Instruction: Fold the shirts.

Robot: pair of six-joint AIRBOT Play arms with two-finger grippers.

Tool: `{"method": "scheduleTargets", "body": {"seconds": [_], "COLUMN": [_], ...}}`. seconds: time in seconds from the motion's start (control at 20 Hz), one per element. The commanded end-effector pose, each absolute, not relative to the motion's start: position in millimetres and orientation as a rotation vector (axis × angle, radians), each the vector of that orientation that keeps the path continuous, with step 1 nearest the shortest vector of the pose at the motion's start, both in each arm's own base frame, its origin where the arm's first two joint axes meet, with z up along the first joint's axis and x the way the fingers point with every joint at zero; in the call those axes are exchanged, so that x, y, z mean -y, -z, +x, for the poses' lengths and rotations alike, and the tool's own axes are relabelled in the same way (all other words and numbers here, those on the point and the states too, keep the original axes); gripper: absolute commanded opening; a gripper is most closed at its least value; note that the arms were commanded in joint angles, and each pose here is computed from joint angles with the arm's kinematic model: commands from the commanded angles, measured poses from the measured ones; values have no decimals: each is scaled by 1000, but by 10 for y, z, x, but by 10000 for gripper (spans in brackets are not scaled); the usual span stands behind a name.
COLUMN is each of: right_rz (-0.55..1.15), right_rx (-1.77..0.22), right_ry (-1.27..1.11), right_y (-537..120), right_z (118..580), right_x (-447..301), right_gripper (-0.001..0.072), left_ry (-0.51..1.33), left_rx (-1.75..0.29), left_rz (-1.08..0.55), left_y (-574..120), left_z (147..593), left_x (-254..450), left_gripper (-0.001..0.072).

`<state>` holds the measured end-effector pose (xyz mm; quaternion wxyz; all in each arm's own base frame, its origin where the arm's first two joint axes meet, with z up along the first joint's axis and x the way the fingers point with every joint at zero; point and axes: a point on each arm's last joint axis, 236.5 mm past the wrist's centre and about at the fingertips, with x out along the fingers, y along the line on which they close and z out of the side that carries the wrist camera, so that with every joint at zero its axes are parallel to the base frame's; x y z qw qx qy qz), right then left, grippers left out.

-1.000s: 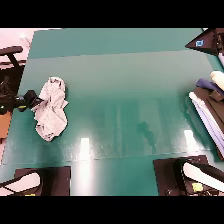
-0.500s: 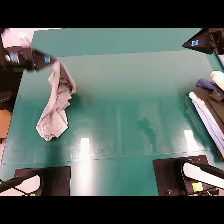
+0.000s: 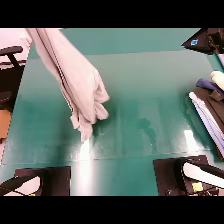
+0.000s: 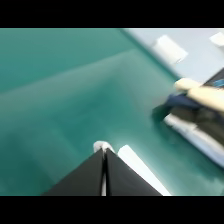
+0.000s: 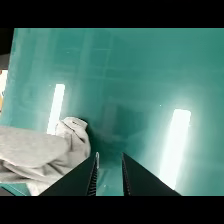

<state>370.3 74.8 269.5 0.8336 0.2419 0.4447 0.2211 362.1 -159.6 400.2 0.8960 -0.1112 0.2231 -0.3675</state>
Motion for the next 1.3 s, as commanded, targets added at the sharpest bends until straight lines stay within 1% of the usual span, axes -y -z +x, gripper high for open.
{"method": "scheduleTargets", "body": {"seconds": [0.0, 0.05, 0.1, 0.15, 0.2, 0.3, 0.45, 0.6, 0.65, 0.7, 0.75, 0.85, 0.95, 1.05, 1.25], "right_rz": [445, 446, 442, 455, 471, 459, 364, 301, 295, 325, 373, 439, 531, 527, 488], "right_rx": [-947, -972, -1001, -1040, -1094, -1182, -1323, -1430, -1478, -1543, -1615, -1664, -1602, -1527, -1578], "right_ry": [-501, -513, -532, -549, -572, -640, -774, -838, -841, -808, -767, -769, -767, -758, -755], "right_y": [-2639, -2566, -2443, -2271, -2023, -1490, -675, -135, 6, 128, 227, 280, 216, 239, 441], "right_z": [3694, 3701, 3710, 3720, 3716, 3658, 3437, 3240, 3157, 3090, 2996, 2804, 2768, 2737, 2504], "right_x": [-745, -781, -838, -922, -1069, -1450, -2142, -2684, -2796, -2854, -2902, -3037, -3258, -3446, -3672], "right_gripper": [202, 203, 222, 356, 461, 461, 461, 461, 461, 462, 462, 462, 461, 461, 460], "left_ry": [534, 488, 429, 380, 332, 292, 259, 226, 218, 211, 208, 207, 210, 210, 212], "left_rx": [-734, -794, -846, -892, -933, -964, -958, -965, -968, -970, -969, -971, -970, -970, -971], "left_rz": [-175, -175, -165, -148, -132, -106, -74, -45, -39, -32, -29, -29, -31, -31, -33], "left_y": [-2977, -2681, -2390, -2162, -1977, -1843, -1841, -1813, -1806, -1800, -1800, -1798, -1800, -1800, -1799], "left_z": [3880, 3952, 4017, 4040, 4041, 4033, 4050, 4052, 4050, 4050, 4052, 4050, 4051, 4051, 4048], "left_x": [1048, 949, 818, 700, 588, 479, 385, 290, 267, 247, 236, 234, 245, 245, 249], "left_gripper": [19, 19, 19, 19, 19, 19, 19, 20, 20, 20, 20, 20, 20, 21, 21]}}
